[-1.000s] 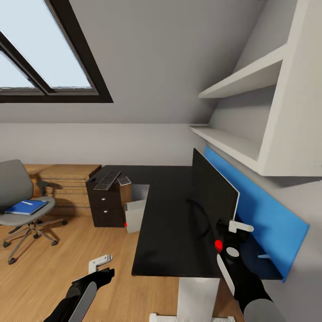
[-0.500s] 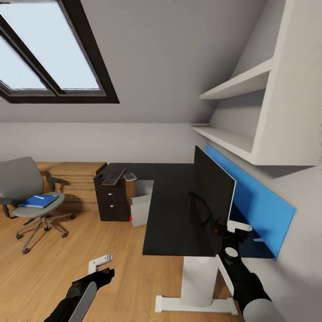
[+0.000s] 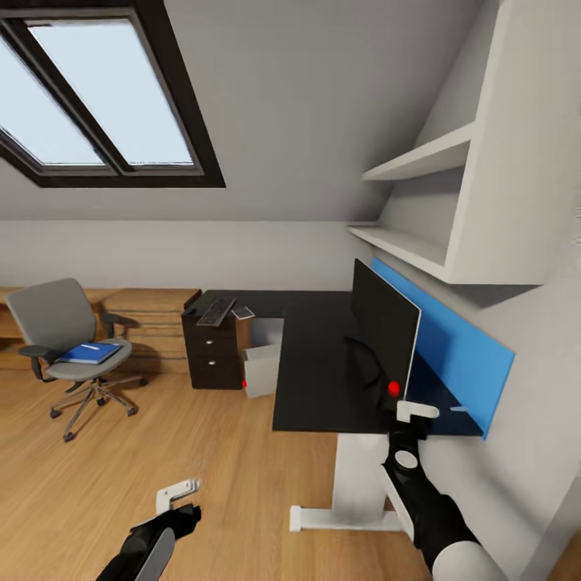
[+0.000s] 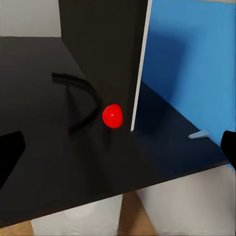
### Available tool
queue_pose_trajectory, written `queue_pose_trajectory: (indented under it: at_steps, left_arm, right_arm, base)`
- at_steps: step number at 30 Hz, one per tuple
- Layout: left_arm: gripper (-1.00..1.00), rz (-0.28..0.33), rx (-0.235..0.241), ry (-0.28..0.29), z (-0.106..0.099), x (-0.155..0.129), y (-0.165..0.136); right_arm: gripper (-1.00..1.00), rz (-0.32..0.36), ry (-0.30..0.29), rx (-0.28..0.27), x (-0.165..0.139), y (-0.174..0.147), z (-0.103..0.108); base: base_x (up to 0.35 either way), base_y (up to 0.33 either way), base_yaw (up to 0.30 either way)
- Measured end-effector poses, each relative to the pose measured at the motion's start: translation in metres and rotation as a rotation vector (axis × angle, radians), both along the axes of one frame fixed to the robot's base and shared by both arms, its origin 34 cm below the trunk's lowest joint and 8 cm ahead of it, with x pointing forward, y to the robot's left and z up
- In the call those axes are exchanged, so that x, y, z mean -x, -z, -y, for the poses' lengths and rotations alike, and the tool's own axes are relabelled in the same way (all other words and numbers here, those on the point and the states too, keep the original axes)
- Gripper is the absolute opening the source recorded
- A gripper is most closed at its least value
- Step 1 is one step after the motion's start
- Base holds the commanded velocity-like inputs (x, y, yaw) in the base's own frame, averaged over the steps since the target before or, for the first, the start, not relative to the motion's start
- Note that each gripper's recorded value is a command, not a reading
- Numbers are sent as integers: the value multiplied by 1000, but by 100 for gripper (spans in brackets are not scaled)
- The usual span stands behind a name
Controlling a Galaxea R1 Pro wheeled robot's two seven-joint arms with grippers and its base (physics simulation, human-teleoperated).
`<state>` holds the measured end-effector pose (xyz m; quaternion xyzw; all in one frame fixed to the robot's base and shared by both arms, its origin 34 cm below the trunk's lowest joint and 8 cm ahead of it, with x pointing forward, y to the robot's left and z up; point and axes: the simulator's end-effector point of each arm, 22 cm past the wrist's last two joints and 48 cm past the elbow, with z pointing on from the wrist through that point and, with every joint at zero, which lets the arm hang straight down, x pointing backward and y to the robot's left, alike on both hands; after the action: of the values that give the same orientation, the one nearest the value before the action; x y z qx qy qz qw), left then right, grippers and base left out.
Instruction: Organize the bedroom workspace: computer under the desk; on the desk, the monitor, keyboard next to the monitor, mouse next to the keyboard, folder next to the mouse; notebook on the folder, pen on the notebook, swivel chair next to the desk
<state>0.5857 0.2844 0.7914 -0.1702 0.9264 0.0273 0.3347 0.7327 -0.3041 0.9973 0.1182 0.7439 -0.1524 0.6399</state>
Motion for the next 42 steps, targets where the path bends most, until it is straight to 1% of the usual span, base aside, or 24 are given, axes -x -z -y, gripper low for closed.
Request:
queue_pose_trajectory:
  at_steps: [1,3,4,5,7,9,12,14,17,21,25,28,29,30,31,32,33,34,35,38,42]
  left_arm:
    - [100,-4,-5,-5,-2,3,5]
    - [100,-16,-25,-27,-10,13,23]
    - [100,52,-99,-65,-27,24,43]
    - [100,-48,-128,-79,-39,66,83]
    - [100,-43,-159,-79,-45,74,90]
    - [100,-46,-174,-77,-48,78,93]
    - [100,-56,-197,-69,-52,88,100]
    - [100,-53,-196,-63,-51,88,101]
    - [100,-47,-180,-47,-47,87,102]
    - [100,-41,-157,-25,-41,86,104]
    - [100,-52,-151,-17,-39,90,108]
    - [100,-55,-150,-15,-38,92,110]
    - [100,-50,-151,-16,-38,92,110]
    - [100,-45,-151,-17,-38,91,109]
    - [100,-34,-153,-20,-39,90,108]
    - [100,-30,-154,-22,-39,90,108]
    - [100,-27,-156,-23,-40,91,108]
    - [100,-27,-158,-23,-40,91,109]
    - [100,-27,-160,-23,-41,93,110]
    - [100,-28,-156,-21,-36,94,111]
    - [100,-29,-153,-19,-33,95,112]
  right_arm:
    - [100,-4,0,0,0,2,0]
    - [100,-17,-1,-1,2,8,-1]
    - [100,-84,-7,-12,24,46,-7]
    - [100,-116,-13,-18,33,63,-12]
    - [100,-170,-26,-27,45,90,-23]
    - [100,-187,-32,-31,50,102,-28]
    - [100,-206,-46,-53,64,129,-45]
    - [100,-219,-56,-65,78,151,-55]
    - [100,-227,-64,-73,92,170,-62]
    - [100,-242,-74,-83,109,190,-71]
    - [100,-267,-94,-90,119,203,-79]
    - [100,-292,-140,-107,125,214,-94]
    - [100,-303,-173,-117,128,219,-103]
    - [100,-309,-192,-124,129,221,-107]
    - [100,-318,-230,-136,131,225,-117]
    - [100,-321,-248,-142,132,226,-121]
    - [100,-327,-278,-153,133,229,-129]
    - [100,-330,-290,-157,134,230,-132]
    - [100,-339,-323,-169,137,233,-140]
    - [100,-336,-334,-173,137,233,-143]
    - [100,-297,-337,-174,134,226,-143]
  base:
    - [-320,107,0]
    - [-247,201,0]
    - [-128,296,0]
    - [-82,307,0]
    - [-47,317,0]
    - [-28,324,0]
    - [-9,330,0]
    - [-3,332,0]
    - [-2,333,7]
    - [-1,333,113]
    - [28,333,182]
    - [58,333,84]
    - [65,333,45]
    - [68,333,29]
    - [69,333,23]
    - [71,333,15]
    - [71,333,12]
    - [73,333,4]
    - [73,333,2]
    - [76,333,1]
    - [147,311,0]
